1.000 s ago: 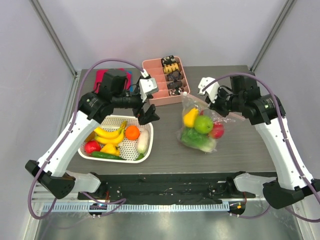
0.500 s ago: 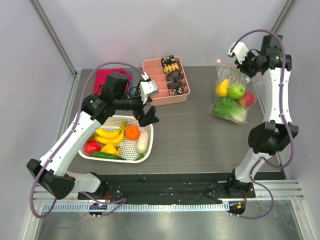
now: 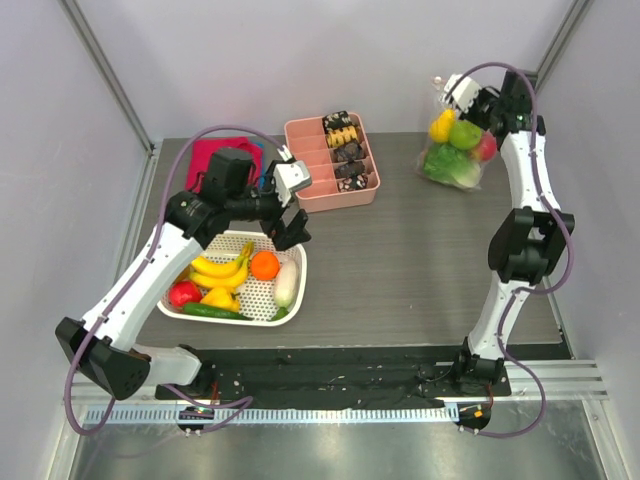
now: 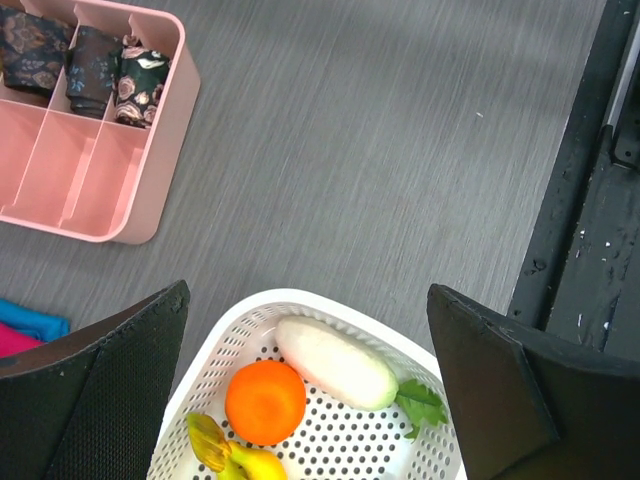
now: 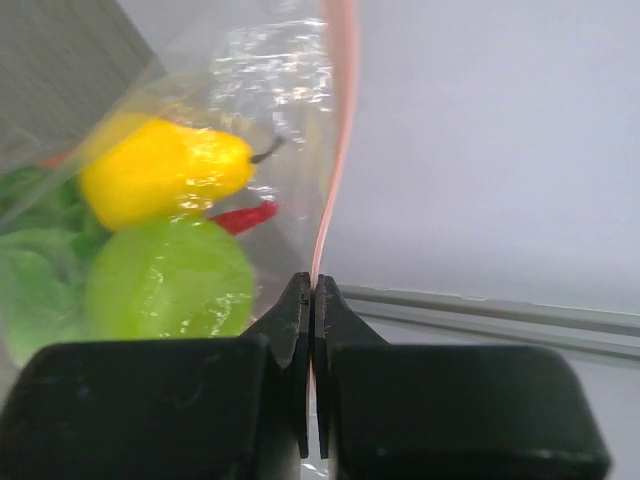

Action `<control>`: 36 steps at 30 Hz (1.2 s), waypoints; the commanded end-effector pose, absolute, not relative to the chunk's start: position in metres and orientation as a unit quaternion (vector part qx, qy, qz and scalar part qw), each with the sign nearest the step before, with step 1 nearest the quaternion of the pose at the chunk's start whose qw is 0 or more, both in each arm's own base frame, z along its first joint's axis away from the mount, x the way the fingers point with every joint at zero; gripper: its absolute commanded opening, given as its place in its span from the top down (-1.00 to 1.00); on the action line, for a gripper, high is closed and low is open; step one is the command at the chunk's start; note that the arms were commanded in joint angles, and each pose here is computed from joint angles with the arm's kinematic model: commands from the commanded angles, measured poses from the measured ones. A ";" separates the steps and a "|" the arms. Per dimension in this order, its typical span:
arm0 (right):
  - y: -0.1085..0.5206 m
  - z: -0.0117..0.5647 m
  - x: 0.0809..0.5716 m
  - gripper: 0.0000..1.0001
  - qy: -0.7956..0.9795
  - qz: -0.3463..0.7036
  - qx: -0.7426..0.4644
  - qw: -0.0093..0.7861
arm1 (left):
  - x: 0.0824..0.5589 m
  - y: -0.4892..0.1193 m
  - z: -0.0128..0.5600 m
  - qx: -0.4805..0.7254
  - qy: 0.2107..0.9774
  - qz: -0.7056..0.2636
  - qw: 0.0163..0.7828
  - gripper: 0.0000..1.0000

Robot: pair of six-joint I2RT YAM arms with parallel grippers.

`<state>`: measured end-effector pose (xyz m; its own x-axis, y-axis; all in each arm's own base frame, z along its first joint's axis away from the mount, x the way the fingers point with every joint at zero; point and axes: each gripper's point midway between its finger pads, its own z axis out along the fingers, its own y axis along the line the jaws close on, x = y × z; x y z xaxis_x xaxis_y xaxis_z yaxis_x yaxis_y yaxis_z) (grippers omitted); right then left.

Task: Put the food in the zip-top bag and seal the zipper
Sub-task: Place the zipper food storage bag at the center of the board.

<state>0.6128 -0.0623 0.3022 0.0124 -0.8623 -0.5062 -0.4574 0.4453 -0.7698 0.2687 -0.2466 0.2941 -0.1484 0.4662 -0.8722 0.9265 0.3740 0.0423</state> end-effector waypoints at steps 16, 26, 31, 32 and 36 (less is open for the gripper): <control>0.018 0.140 0.403 0.97 0.701 -0.046 -0.582 0.409 | 0.261 -0.240 0.303 0.491 0.695 -0.269 0.450 -1.00; 0.001 0.102 0.450 0.97 0.754 -0.055 -0.523 0.394 | 0.264 -0.237 0.294 0.485 0.707 -0.260 0.445 -1.00; 0.000 0.115 0.452 0.97 0.757 -0.063 -0.513 0.400 | 0.270 -0.227 0.281 0.442 0.748 -0.250 0.426 -1.00; 0.000 0.114 0.446 0.97 0.754 -0.065 -0.521 0.395 | 0.270 -0.226 0.277 0.435 0.756 -0.250 0.421 -1.00; 0.006 0.117 0.406 0.41 0.753 -0.046 -0.535 0.381 | 0.272 -0.218 0.268 0.396 0.783 -0.250 0.408 -0.99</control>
